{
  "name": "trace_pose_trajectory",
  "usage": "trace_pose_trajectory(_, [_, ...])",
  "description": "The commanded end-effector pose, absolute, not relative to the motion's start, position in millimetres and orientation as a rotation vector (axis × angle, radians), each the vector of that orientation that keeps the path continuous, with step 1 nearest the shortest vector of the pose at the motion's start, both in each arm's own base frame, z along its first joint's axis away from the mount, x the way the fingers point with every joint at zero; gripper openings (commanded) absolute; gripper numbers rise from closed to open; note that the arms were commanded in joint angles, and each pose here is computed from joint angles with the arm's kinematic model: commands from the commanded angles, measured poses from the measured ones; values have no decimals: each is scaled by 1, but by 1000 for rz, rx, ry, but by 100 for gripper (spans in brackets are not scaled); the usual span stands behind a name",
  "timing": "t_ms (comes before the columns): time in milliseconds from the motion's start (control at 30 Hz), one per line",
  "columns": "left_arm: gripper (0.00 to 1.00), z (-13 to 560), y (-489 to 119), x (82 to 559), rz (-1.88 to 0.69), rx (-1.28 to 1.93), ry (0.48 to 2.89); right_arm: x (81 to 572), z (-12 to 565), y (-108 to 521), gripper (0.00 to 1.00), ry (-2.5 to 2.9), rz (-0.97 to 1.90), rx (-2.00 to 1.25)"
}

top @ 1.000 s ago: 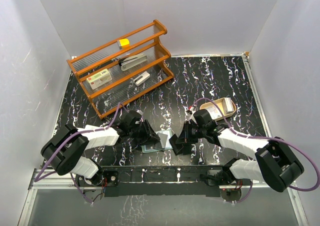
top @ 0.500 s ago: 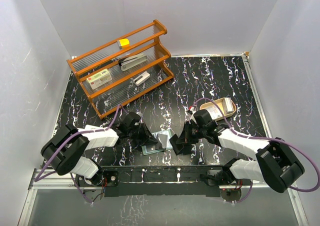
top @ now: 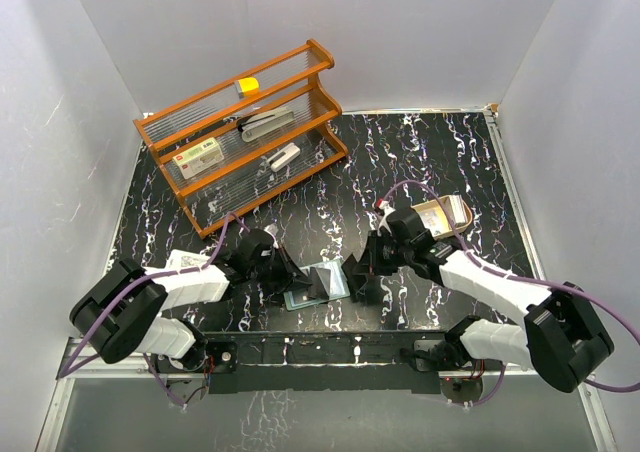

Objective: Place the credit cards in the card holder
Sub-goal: Insert the credit card into the card holder.

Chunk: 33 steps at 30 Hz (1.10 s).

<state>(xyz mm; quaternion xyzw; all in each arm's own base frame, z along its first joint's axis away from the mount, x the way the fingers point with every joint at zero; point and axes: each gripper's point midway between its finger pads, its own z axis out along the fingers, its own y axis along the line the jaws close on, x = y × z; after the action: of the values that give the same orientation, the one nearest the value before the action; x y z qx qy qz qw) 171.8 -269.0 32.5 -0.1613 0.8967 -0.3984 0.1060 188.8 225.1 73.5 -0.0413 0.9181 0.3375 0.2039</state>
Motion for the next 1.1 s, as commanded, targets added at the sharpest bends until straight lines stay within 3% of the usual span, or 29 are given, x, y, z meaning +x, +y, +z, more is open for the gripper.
trace_pose_trajectory(0, [0,29,-262,177,-1143,-509,2602,218,95,231,0,2442,885,-179])
trace_pose_trajectory(433, [0,24,-255,185,-1110,-559,2545,195,33,215,0,2573,827,-127])
trace_pose_trajectory(1067, [0,24,-239,188,-1103,-714,2442,180,24,210,0,2604,840,-101])
